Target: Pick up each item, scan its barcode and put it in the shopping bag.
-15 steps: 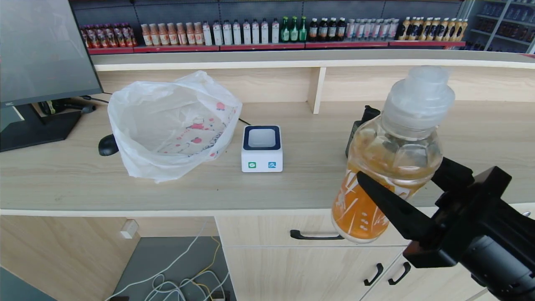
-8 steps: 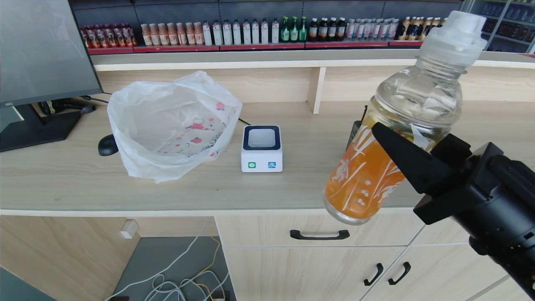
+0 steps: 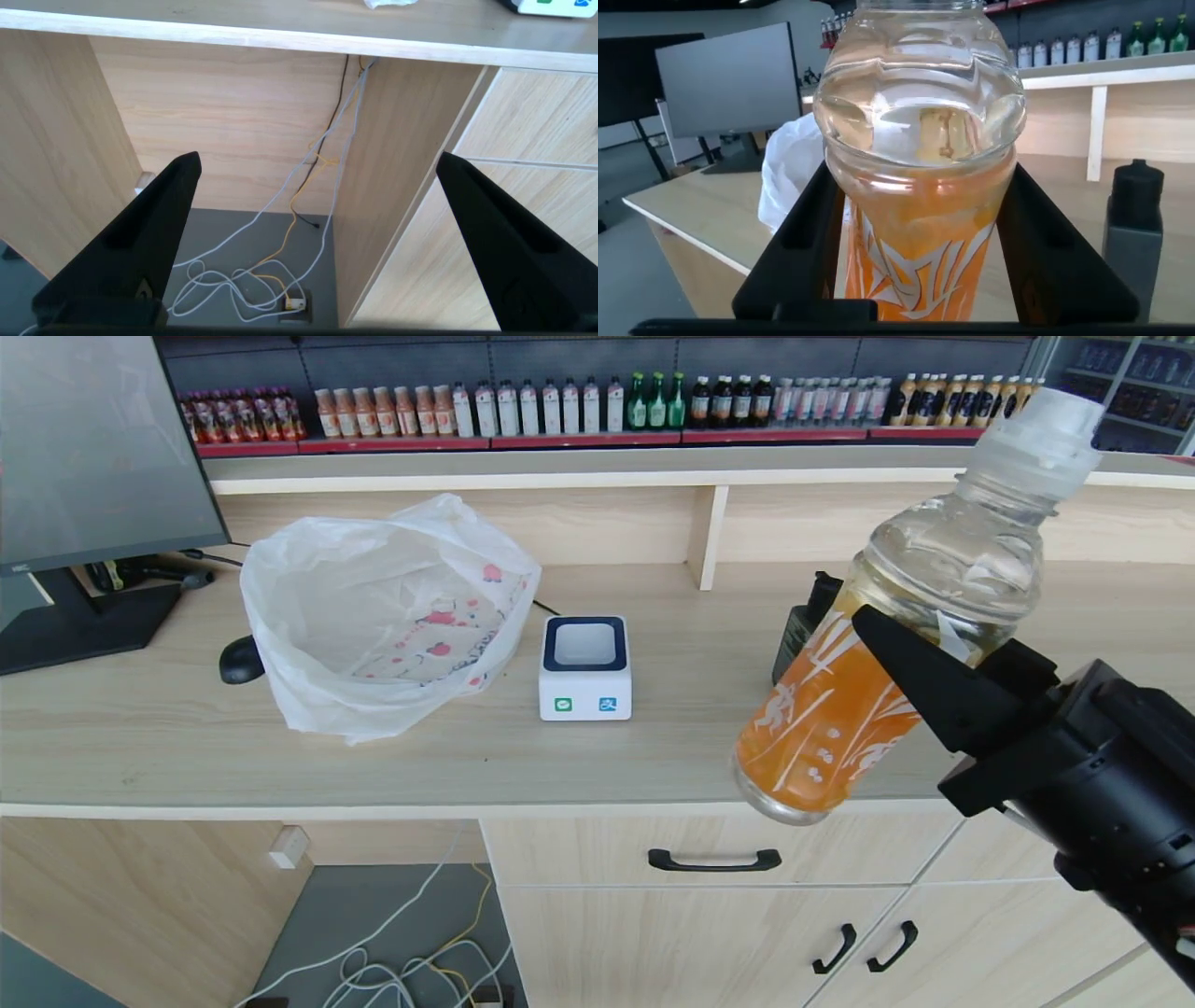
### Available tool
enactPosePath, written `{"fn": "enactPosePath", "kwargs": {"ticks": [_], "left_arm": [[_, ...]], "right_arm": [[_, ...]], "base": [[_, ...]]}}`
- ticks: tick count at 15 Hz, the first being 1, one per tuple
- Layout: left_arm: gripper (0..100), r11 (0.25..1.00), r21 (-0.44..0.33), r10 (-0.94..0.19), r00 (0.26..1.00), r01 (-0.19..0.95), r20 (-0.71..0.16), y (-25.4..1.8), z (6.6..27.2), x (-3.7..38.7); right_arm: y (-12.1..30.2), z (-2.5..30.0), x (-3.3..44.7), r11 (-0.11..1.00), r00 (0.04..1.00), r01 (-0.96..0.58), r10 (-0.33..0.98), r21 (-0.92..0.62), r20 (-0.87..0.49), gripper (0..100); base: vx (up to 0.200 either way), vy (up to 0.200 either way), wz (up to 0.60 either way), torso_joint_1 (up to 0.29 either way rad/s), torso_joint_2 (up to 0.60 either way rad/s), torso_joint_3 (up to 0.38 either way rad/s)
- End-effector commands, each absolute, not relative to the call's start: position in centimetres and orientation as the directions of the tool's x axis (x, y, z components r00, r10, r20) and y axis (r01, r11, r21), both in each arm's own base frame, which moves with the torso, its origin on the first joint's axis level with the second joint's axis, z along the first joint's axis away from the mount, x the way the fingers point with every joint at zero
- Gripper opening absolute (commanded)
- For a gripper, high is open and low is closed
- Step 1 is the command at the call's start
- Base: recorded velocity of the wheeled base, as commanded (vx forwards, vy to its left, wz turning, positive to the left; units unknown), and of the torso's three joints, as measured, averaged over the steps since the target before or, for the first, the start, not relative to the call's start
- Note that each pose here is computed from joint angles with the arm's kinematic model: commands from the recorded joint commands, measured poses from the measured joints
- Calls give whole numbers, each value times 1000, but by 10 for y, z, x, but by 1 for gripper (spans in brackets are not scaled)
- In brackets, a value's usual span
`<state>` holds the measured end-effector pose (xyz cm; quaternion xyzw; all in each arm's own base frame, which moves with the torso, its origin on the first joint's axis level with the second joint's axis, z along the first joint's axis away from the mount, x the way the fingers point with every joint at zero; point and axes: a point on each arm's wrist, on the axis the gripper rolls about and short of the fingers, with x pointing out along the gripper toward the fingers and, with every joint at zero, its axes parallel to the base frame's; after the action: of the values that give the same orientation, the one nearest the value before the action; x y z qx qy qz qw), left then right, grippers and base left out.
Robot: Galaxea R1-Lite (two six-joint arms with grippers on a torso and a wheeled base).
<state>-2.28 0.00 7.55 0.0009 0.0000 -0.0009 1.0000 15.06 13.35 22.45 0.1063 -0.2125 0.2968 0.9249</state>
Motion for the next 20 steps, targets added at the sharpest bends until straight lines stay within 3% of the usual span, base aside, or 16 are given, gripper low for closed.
{"fn": "enactPosePath", "kwargs": {"ticks": [1, 17, 20], "left_arm": [[100, 1000, 2, -2, 1000, 2, 0, 0, 75, -23], [100, 1000, 2, -2, 1000, 2, 0, 0, 75, -23], [100, 1000, 3, -2, 1000, 2, 0, 0, 75, -23]], "right_arm": [[129, 228, 147, 804, 729, -590, 493, 73, 475, 0], [134, 235, 166, 828, 737, -558, 463, 55, 492, 0], [133, 234, 166, 829, 739, -557, 463, 55, 490, 0]], "base": [[0, 0, 0, 0, 0, 0], [0, 0, 0, 0, 0, 0], [0, 200, 0, -1, -1, 2]]}}
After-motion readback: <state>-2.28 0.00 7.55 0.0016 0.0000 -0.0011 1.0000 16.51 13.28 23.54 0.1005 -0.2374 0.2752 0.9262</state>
